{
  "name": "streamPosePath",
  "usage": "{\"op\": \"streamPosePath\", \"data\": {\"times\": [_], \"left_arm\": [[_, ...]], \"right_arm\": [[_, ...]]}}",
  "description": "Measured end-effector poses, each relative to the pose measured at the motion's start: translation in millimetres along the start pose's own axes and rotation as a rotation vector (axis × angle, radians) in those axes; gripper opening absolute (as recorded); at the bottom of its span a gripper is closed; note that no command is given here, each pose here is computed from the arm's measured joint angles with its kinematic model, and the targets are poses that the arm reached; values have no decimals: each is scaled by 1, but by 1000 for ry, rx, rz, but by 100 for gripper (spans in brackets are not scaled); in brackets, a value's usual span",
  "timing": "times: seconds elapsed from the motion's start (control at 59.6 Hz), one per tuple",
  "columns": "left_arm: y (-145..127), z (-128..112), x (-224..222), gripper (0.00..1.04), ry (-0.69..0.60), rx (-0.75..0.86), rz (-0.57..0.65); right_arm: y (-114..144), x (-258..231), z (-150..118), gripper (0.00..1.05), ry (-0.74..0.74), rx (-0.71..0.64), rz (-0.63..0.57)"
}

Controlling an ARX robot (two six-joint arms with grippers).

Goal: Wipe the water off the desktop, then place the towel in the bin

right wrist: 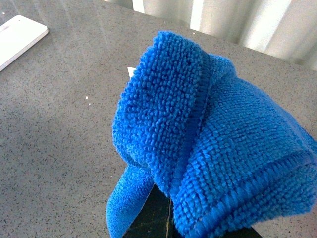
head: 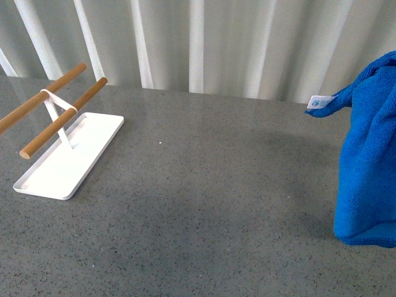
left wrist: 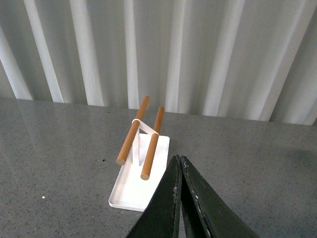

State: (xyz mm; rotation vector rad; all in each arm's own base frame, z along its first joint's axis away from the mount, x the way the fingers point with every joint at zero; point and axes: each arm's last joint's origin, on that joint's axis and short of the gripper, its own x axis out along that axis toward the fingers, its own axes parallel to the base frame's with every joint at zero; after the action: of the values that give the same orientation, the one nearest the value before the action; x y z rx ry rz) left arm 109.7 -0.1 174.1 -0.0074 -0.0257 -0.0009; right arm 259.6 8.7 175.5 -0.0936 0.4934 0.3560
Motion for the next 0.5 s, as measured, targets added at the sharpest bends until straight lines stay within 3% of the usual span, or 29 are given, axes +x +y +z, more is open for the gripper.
{"op": "streamPosePath", "data": {"times": [0.42, 0.503], "left_arm": [[0, -3, -13, 4, 6, -1, 0], [0, -3, -13, 23, 6, 0, 0]], "right_arm": [[-2, 1, -3, 4, 24, -10, -26], [-7, 6, -9, 4, 68, 8, -59]]}}
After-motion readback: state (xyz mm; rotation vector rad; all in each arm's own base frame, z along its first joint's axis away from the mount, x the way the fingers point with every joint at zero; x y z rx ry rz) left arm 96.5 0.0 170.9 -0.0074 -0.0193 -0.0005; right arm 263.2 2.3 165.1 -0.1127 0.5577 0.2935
